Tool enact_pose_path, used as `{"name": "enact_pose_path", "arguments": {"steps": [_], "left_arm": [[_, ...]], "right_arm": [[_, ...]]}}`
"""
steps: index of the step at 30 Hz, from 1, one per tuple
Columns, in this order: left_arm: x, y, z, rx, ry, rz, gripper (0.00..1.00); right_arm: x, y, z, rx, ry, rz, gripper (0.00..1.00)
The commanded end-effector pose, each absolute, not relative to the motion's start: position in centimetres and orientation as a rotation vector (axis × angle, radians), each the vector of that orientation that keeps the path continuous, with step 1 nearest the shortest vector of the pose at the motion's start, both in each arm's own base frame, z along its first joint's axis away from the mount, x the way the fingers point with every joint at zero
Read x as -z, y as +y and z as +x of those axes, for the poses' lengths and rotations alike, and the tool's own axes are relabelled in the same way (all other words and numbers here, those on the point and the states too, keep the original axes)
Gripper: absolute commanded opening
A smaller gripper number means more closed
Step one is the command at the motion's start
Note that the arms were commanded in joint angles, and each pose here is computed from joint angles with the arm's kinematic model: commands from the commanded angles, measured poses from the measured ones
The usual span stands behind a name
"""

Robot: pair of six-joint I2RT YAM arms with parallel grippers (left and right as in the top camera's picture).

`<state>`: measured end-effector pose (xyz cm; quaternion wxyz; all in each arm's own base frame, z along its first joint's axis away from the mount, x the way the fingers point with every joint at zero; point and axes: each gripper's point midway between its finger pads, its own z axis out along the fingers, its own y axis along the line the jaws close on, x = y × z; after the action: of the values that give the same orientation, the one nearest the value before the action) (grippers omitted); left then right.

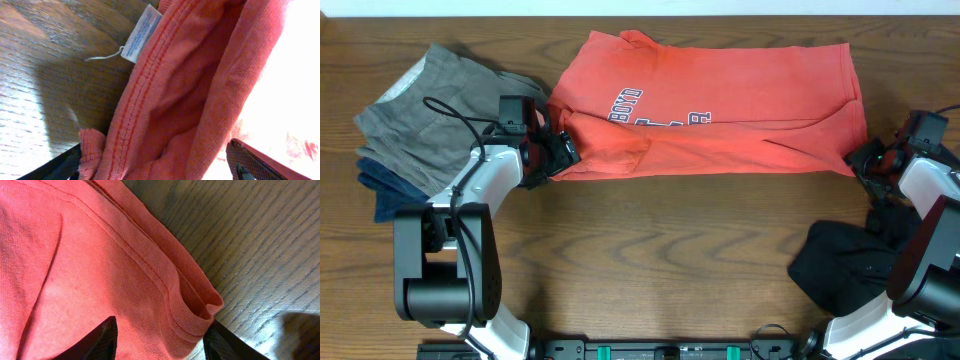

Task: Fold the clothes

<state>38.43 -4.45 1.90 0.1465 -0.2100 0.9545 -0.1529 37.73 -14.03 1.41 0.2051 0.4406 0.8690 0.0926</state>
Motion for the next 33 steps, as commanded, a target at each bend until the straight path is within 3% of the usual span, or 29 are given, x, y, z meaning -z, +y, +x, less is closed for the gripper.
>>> {"name": "enact_pose_path", "arguments": {"steps": [1, 4, 7, 9, 15, 18, 33], "left_arm": [[-1.5, -4.4, 38.2, 0.447, 2.755, -0.631, 0.85], [-1.5, -4.4, 38.2, 0.443, 2.756, -0.632, 0.85], [-1.4, -4.4, 38.1, 0.44, 2.762, -0.633, 0.77], [-1.3, -4.2, 37.8, 0.426, 2.774, -0.639, 0.62], [-0.5, -3.1, 36.1, 0.311, 2.838, -0.68, 0.1], [-0.2, -2.6, 35.0, 0.26, 2.878, -0.698, 0.06], [0.0, -1.7, 25.5, 0.055, 3.249, -0.765, 0.07]], "right_arm": [[-0.8, -13.3, 37.6, -0.259, 2.443, 1.236, 0.49], [-0.8, -13.3, 37.5, -0.247, 2.447, 1.235, 0.4], [-0.6, -13.1, 37.1, -0.215, 2.467, 1.237, 0.18], [-0.3, -13.4, 36.6, -0.17, 2.48, 1.253, 0.03], [0.4, -14.7, 34.0, 0.011, 2.533, 1.315, 0.01], [0.6, -14.8, 33.1, 0.046, 2.559, 1.334, 0.01], [1.1, -17.6, 23.8, 0.243, 2.677, 1.668, 0.01]]}}
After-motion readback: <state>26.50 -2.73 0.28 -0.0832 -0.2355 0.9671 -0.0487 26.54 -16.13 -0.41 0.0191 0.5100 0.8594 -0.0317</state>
